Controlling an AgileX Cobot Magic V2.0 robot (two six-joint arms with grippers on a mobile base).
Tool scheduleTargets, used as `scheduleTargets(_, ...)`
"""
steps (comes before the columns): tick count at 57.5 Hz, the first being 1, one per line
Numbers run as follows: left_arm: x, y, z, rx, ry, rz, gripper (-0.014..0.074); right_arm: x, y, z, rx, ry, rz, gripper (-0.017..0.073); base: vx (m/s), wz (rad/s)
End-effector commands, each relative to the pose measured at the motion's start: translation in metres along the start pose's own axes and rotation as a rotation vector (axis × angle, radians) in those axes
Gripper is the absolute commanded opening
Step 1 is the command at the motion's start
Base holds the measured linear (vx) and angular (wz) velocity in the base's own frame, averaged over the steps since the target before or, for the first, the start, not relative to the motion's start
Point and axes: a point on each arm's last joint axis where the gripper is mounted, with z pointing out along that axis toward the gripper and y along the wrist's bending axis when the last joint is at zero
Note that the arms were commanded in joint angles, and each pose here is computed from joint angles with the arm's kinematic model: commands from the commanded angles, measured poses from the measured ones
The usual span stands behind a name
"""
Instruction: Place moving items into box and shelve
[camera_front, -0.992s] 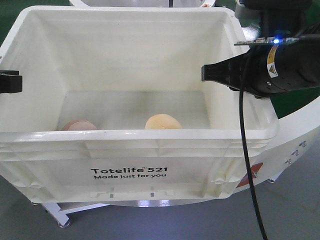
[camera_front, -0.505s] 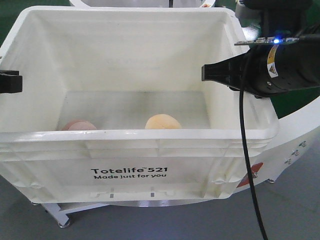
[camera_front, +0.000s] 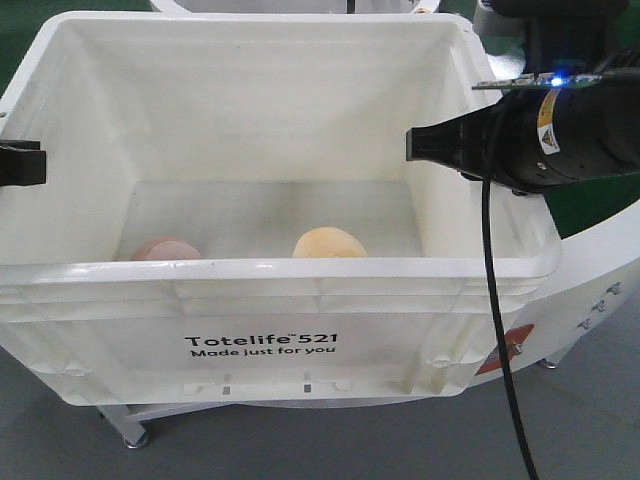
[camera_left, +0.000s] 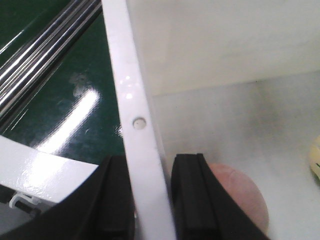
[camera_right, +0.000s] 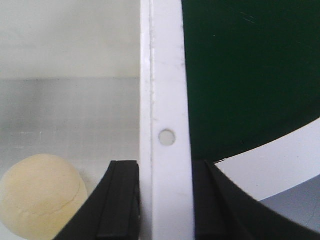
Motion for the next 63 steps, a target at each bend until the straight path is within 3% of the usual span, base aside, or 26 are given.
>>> scheduleTargets(1, -0.0234, -0.006, -0.0194, 0.059, -0.219, 0.001, 0.0119, -0.0206, -0.0021, -0.0205, -0.054, -0.19, -0.031, 0.0075, -0.06, 0.21)
scheduleTargets(63, -0.0235, -0.006, -0.0194, 0.059, -0.22, 0.001, 0.0119, -0.0206, -0.0021, -0.0205, -0.054, -0.19, -0.031, 0.0075, -0.07, 0.39)
